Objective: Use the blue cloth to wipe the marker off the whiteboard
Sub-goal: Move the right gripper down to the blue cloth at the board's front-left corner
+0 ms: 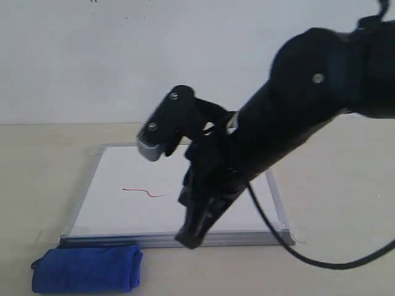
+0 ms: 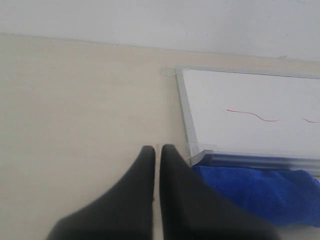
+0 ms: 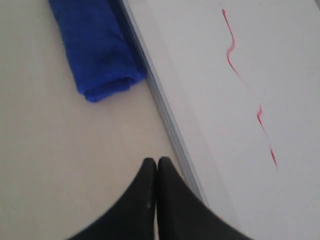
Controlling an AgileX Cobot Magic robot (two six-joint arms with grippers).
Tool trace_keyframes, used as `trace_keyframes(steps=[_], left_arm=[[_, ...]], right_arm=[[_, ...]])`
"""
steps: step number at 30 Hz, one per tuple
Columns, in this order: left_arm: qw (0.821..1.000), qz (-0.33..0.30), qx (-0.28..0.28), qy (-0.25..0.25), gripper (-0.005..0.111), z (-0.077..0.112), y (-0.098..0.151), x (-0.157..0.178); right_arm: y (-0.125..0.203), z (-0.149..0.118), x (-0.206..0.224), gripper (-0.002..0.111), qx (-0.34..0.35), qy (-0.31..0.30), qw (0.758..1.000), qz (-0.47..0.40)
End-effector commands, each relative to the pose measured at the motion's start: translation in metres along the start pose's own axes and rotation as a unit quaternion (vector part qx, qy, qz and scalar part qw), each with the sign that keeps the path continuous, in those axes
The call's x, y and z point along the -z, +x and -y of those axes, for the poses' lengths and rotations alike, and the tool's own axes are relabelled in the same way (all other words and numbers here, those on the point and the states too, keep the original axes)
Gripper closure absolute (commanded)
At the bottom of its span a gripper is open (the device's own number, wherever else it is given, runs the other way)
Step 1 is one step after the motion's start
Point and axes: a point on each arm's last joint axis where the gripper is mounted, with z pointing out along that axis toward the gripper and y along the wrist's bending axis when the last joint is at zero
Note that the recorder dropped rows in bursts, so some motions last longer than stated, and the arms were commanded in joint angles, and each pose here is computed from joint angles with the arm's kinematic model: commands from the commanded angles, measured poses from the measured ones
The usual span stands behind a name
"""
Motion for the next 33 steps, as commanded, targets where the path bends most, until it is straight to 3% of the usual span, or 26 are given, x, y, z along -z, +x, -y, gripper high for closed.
trace_keyframes(steps=[1, 6, 12, 14, 21, 29, 33], left_arm=[[1.0, 0.002, 0.008, 0.004, 0.103, 0.001, -0.001, 0.0], [1.0, 0.002, 0.008, 0.004, 0.103, 0.001, -0.001, 0.0], [1.0, 0.002, 0.008, 0.004, 0.103, 0.001, -0.001, 0.0], [1.0, 0.002, 0.008, 0.004, 0.103, 0.001, -0.001, 0.0], [1.0, 0.002, 0.008, 0.004, 0.103, 0.001, -0.001, 0.0], [1.0, 0.002, 0.008, 0.004, 0.103, 0.001, -0.001, 0.0], [1.0, 0.002, 0.008, 0.004, 0.103, 0.001, -0.001, 0.0]], right_arm=[[-0.03, -0.009, -0.023, 0.108, -0.009, -0.052, 0.999, 0.01], [-0.054, -0.008, -0.054, 0.108, -0.024, -0.119, 0.993, 0.01], [-0.071, -0.011, -0.09, 0.106, -0.018, -0.136, 0.991, 0.013], [-0.076, -0.013, -0.102, 0.099, -0.012, -0.136, 0.991, 0.015], [-0.073, -0.029, -0.143, 0.053, 0.029, -0.137, 0.99, 0.008], [-0.074, -0.04, -0.161, 0.051, 0.083, -0.128, 0.988, 0.022], [-0.069, -0.041, -0.17, 0.038, 0.096, -0.129, 0.987, 0.015]])
